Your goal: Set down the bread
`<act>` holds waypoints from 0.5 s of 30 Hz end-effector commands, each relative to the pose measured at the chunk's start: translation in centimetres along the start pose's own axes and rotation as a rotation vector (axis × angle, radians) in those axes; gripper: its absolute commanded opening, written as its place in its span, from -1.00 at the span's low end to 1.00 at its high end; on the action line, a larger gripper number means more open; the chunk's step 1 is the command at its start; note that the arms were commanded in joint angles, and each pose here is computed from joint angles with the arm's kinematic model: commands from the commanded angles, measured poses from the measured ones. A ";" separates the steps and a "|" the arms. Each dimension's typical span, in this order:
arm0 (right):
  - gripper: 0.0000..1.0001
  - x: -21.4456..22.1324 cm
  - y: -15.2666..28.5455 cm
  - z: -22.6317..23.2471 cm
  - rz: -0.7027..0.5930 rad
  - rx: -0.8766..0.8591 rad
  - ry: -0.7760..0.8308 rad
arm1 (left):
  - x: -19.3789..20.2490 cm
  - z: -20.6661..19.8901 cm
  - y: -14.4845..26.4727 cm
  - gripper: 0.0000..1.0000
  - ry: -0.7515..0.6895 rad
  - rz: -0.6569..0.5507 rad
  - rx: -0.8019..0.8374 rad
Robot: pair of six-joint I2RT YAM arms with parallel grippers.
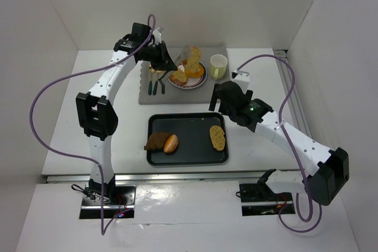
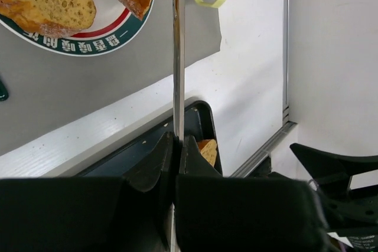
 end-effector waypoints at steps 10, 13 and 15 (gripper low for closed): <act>0.99 -2.2 -0.4 1.1 -0.054 0.002 0.006 | -1.4 3.8 -1.3 -1.00 0.112 -0.013 0.089; 0.99 -2.0 -0.7 1.1 -0.048 0.007 0.011 | -0.8 5.1 -2.7 -1.00 0.143 0.012 0.077; 0.99 -2.0 -0.7 1.1 -0.048 0.007 0.011 | -0.8 5.8 -2.9 -1.00 0.155 0.013 0.070</act>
Point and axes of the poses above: each gripper's point midway between its finger pads, its own y axis back along the fingers, its own z axis along the line the jaws close on, x = y × z, the point moved 1 cm from there along y, back along the fingers, and after that the axes turned 3 degrees about -y, right-handed, at the moved point
